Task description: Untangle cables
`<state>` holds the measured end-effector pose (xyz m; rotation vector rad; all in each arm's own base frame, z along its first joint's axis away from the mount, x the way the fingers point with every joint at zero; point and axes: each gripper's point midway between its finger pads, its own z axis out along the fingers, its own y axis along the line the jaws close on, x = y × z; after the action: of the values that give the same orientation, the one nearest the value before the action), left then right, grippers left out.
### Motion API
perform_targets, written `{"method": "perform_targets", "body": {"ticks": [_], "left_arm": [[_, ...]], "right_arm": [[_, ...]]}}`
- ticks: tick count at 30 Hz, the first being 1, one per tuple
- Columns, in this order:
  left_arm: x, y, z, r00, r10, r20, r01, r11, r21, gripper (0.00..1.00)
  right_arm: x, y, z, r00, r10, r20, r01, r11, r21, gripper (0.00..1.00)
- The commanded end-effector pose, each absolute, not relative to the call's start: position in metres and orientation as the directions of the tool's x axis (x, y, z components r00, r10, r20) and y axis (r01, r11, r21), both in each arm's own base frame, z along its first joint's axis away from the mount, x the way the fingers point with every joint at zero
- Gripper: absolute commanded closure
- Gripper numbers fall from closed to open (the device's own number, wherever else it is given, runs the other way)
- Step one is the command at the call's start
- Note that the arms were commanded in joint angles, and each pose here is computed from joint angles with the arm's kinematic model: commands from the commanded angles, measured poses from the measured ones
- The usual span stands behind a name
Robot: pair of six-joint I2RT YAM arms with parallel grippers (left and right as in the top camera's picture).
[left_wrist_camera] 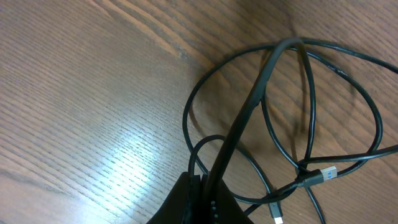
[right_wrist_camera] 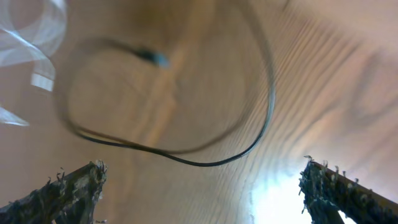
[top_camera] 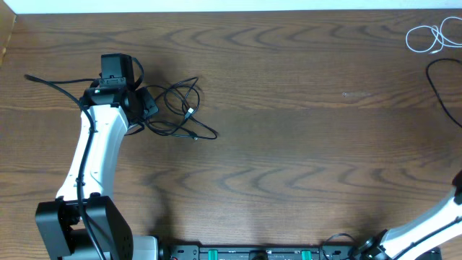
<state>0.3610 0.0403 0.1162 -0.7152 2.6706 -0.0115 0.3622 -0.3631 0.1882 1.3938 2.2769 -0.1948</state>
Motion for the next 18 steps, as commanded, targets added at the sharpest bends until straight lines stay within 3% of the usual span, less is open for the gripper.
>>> {"method": "perform_targets", "body": {"ticks": [1, 4, 8, 11, 18], "left_arm": [[0.366, 0.043, 0.121, -0.798, -0.477, -0.368, -0.476, 0.874, -0.1, 0.93], [0.368, 0.038, 0.121, -0.822, -0.435, -0.368, -0.425, 0.898, -0.112, 0.92], [0.378, 0.002, 0.127, -0.88, -0.298, -0.369, -0.214, 0.944, -0.253, 0.92], [0.386, -0.031, 0.141, -0.889, -0.232, -0.395, -0.059, 0.912, -0.405, 0.92], [0.397, -0.102, 0.188, -0.863, -0.17, -0.476, 0.221, 0.72, -0.658, 0.93]], "right_arm": [[0.356, -0.36, 0.243, -0.373, 0.74, -0.559, 0.855, 0.508, 0.102, 0.01], [0.381, -0.33, 0.246, -0.472, 0.701, -0.535, 0.722, 0.655, 0.223, 0.01], [0.428, -0.25, 0.261, -0.643, 0.526, -0.557, 0.334, 0.846, 0.415, 0.01], [0.449, -0.192, 0.268, -0.709, 0.399, -0.581, 0.121, 0.881, 0.458, 0.01], [0.482, -0.074, 0.263, -0.794, 0.193, -0.577, -0.111, 0.886, 0.449, 0.01]]}}
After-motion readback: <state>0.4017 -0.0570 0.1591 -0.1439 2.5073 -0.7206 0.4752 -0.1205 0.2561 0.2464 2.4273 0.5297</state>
